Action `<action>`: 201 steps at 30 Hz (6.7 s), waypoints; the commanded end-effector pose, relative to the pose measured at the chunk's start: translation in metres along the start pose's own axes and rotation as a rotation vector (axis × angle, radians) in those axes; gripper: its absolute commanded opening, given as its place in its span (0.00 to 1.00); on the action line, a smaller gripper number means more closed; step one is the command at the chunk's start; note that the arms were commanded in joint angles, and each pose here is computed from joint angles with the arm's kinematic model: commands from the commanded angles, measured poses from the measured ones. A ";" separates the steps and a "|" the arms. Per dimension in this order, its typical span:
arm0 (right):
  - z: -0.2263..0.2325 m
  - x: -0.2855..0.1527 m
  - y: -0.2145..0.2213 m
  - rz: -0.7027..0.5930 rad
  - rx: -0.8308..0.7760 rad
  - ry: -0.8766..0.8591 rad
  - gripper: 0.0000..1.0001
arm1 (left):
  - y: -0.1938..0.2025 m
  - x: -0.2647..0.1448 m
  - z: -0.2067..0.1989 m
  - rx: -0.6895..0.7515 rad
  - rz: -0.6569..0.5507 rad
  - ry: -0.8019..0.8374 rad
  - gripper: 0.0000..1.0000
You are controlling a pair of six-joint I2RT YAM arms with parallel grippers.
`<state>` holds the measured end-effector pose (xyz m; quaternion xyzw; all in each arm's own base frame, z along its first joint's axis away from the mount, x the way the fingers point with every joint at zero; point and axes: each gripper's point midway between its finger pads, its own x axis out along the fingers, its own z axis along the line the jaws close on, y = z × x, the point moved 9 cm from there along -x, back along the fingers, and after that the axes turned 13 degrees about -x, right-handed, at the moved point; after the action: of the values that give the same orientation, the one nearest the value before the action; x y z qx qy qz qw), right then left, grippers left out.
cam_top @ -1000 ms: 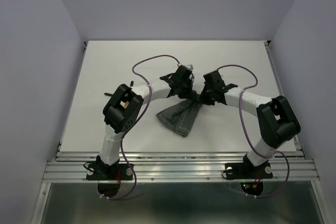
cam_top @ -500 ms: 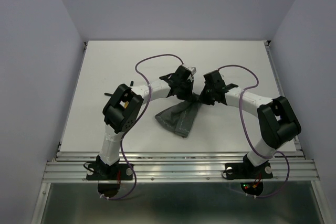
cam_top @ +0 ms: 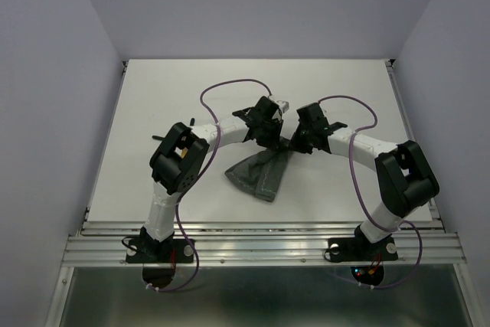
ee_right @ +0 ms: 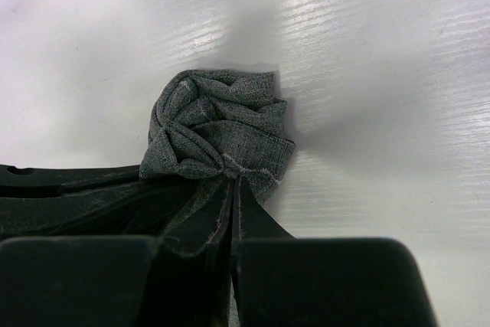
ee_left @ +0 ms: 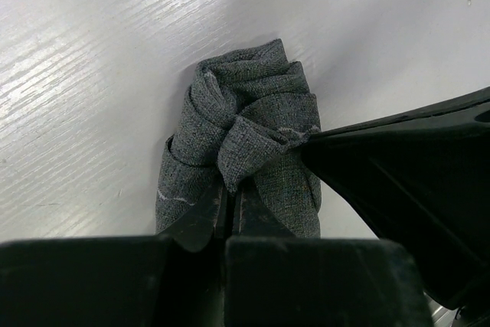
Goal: Fold the napkin into a case and place the utensils inside
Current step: Fold the 2/3-rectangle-folded napkin at the center of the board.
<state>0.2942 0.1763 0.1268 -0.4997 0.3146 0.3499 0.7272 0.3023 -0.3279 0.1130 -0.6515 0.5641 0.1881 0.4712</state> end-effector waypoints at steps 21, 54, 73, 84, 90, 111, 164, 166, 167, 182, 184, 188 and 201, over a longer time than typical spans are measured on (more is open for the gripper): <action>0.013 -0.006 -0.014 -0.069 0.027 -0.056 0.01 | 0.002 -0.022 -0.002 0.176 0.023 0.015 0.00; 0.018 -0.018 -0.021 -0.120 0.059 -0.098 0.01 | 0.002 -0.028 0.004 0.246 -0.041 -0.039 0.00; 0.021 -0.010 -0.015 -0.077 0.062 -0.135 0.01 | -0.006 -0.037 -0.010 0.180 -0.128 -0.023 0.61; 0.021 -0.008 -0.013 -0.067 0.061 -0.141 0.01 | -0.005 -0.036 -0.012 0.152 -0.140 -0.003 0.44; 0.022 -0.008 -0.014 -0.068 0.061 -0.146 0.01 | -0.004 -0.036 -0.013 0.136 -0.142 0.016 0.26; 0.023 -0.010 -0.015 -0.078 0.063 -0.154 0.01 | 0.014 -0.010 -0.005 0.146 -0.021 0.040 0.00; 0.016 0.020 0.010 -0.020 0.115 -0.205 0.01 | 0.023 0.001 -0.016 0.197 0.058 0.079 0.10; 0.013 0.025 0.014 -0.003 0.118 -0.181 0.01 | 0.021 -0.003 -0.015 0.191 0.043 0.065 0.21; 0.012 0.025 0.014 -0.003 0.120 -0.177 0.01 | 0.021 -0.003 -0.015 0.190 0.043 0.058 0.24; 0.001 0.027 0.024 0.023 0.117 -0.108 0.01 | 0.023 -0.029 -0.014 0.197 -0.005 0.022 0.57; 0.002 0.027 0.024 0.022 0.117 -0.111 0.01 | 0.021 -0.033 -0.015 0.197 -0.014 0.023 0.61; 0.002 0.027 0.024 0.023 0.120 -0.113 0.01 | 0.019 -0.039 -0.015 0.192 -0.025 0.020 0.69; 0.002 0.025 0.024 0.024 0.119 -0.116 0.01 | 0.002 -0.064 0.002 0.089 -0.095 0.111 0.32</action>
<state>0.2960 0.1909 0.1025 -0.4258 0.2842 0.3667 0.7768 0.2776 -0.2971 0.1353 -0.6337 0.5698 0.1421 0.5036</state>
